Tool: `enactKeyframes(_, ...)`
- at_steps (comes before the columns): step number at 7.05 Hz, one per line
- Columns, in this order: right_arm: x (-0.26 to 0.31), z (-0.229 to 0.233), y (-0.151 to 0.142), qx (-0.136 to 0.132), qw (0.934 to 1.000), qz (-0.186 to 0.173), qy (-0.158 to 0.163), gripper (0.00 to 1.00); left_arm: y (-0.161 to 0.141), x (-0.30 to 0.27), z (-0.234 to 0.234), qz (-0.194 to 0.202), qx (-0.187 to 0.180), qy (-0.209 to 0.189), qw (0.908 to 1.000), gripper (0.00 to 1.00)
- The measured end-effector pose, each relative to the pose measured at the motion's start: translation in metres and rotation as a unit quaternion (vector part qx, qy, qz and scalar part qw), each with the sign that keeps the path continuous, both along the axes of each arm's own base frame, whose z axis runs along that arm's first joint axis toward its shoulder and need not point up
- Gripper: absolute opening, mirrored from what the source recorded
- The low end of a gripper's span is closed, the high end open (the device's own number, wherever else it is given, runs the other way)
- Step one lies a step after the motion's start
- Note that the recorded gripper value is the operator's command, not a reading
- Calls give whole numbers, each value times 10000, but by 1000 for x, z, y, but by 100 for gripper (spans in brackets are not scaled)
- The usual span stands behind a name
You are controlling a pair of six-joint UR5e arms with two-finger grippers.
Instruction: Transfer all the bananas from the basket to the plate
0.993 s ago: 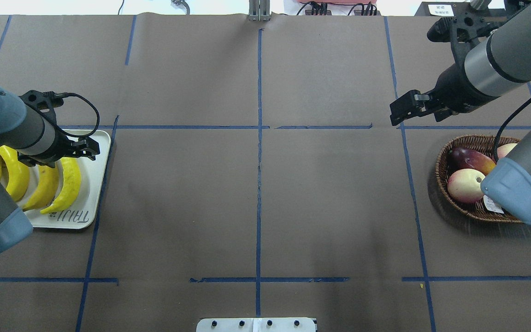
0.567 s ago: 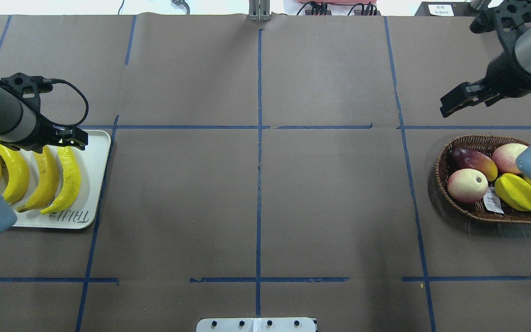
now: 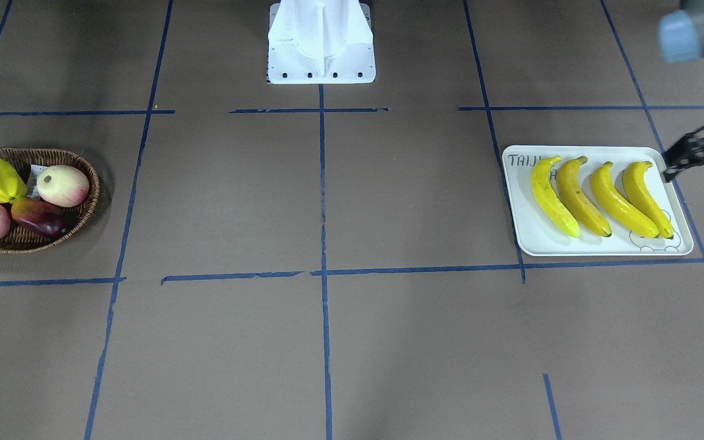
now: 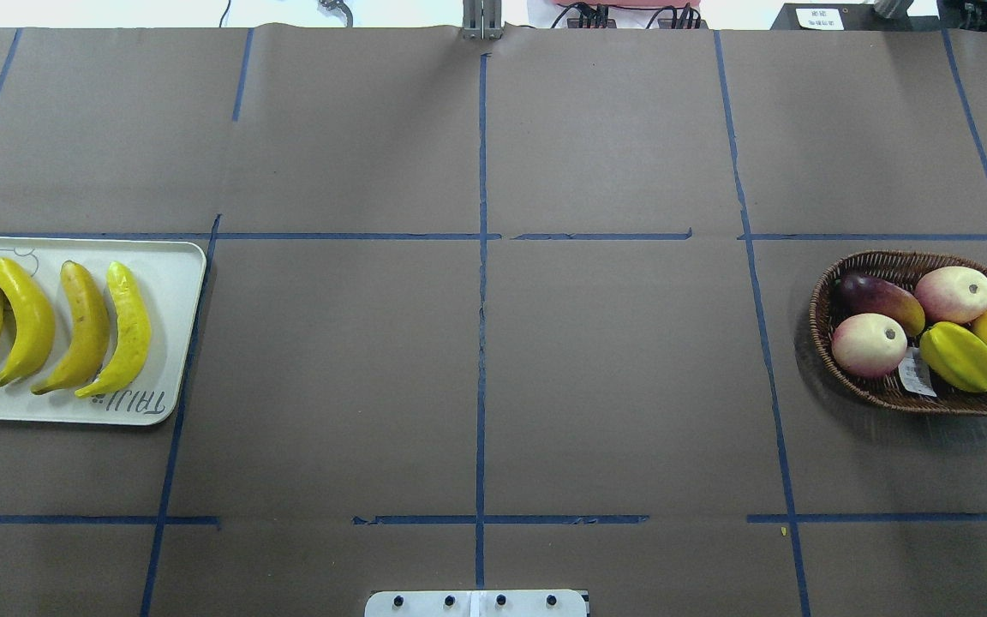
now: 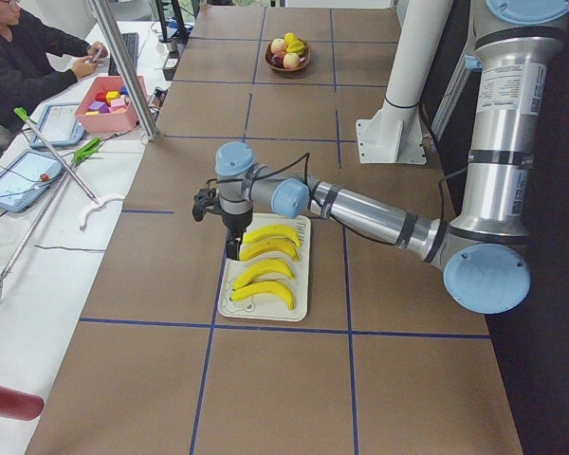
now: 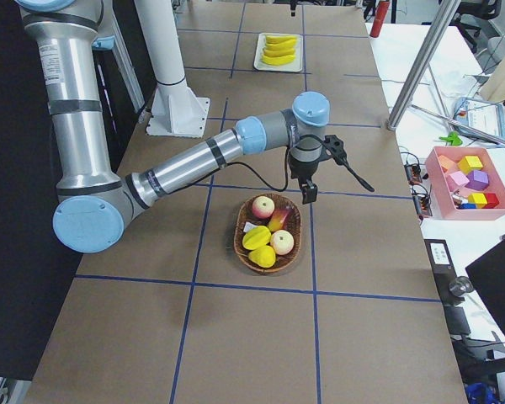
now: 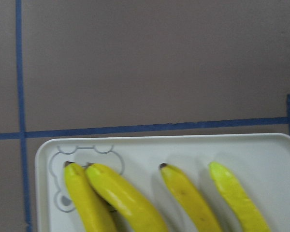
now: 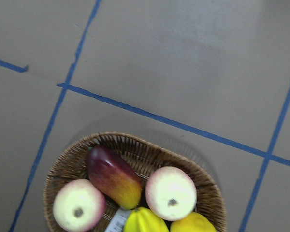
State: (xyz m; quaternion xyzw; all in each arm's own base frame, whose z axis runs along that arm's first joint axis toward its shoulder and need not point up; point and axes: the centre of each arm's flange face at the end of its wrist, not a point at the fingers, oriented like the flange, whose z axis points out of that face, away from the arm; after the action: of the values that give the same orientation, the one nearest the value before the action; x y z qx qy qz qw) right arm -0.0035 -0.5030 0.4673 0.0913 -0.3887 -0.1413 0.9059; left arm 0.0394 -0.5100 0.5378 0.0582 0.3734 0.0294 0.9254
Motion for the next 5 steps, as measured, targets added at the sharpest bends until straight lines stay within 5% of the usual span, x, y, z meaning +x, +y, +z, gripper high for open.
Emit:
enactKeyframes(2,48,55,17,-222,9995,127,-180,100,18,-95,97,123,-45,359,9993,100)
enactKeyframes(5,65,89,13,-402,9987,243,209,100,30,-128,132,95,-117,448,9989,100)
